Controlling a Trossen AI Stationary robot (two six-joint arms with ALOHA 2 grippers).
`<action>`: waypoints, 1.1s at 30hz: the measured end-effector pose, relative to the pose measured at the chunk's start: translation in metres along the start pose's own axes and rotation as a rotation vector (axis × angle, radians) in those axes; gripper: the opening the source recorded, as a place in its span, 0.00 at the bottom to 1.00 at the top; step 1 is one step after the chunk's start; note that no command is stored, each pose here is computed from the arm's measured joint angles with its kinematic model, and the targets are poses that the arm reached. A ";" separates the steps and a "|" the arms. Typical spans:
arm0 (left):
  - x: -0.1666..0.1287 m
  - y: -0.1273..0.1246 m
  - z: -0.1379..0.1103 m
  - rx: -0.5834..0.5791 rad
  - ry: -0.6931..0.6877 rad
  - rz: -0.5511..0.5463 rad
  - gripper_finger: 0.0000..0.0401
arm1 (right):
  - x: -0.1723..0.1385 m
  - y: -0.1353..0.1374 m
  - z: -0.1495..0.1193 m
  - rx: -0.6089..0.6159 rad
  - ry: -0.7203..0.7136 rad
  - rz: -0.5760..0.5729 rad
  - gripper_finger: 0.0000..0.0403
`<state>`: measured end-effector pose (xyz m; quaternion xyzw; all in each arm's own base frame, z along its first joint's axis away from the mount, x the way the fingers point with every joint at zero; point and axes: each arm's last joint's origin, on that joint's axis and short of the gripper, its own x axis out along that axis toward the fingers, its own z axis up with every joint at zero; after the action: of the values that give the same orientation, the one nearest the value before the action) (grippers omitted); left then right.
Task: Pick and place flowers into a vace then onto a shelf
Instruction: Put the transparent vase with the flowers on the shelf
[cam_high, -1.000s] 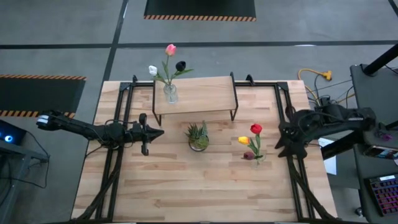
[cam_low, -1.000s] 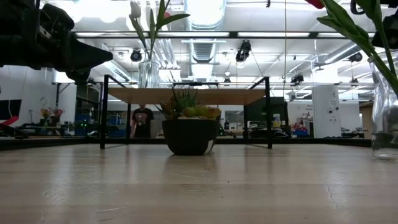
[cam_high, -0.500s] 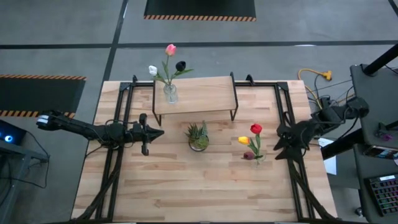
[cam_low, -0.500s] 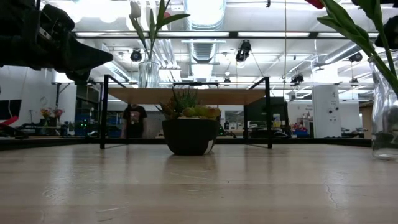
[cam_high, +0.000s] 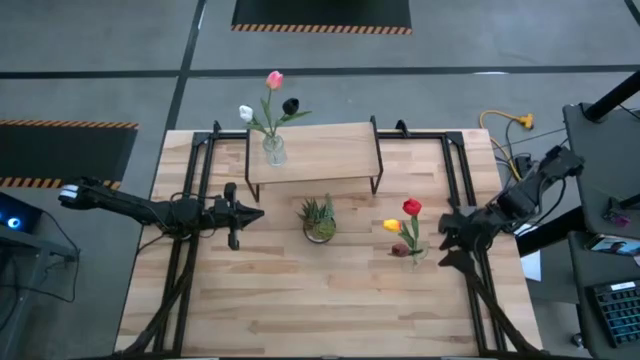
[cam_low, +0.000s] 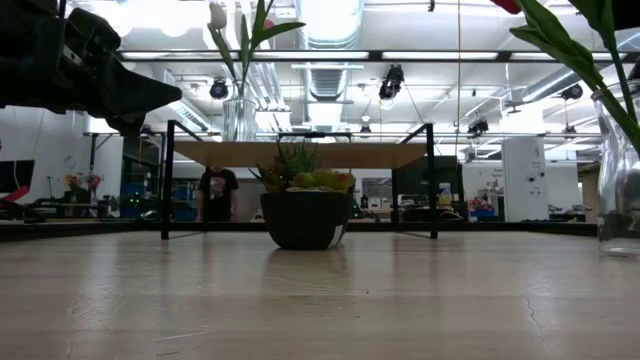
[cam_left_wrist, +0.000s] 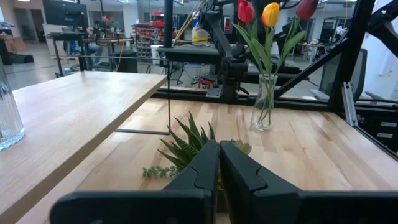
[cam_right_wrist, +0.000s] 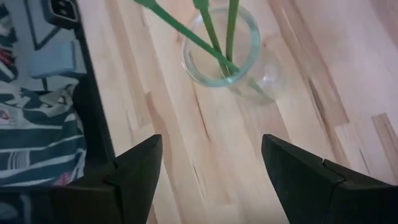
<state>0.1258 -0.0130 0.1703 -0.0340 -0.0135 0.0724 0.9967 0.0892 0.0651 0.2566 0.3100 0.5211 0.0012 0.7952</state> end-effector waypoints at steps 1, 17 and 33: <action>0.000 0.000 0.000 0.000 0.000 0.000 0.00 | 0.002 0.000 0.000 0.004 0.005 -0.007 0.66; 0.000 0.000 0.000 0.000 0.001 0.000 0.00 | 0.050 0.016 -0.016 -0.033 0.085 -0.029 0.66; 0.000 0.000 0.000 -0.003 0.001 0.000 0.00 | 0.074 0.019 -0.022 -0.094 -0.095 -0.244 0.66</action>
<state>0.1259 -0.0131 0.1703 -0.0356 -0.0132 0.0724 0.9967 0.1112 0.1152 0.1986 0.2064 0.5160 -0.0859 0.8269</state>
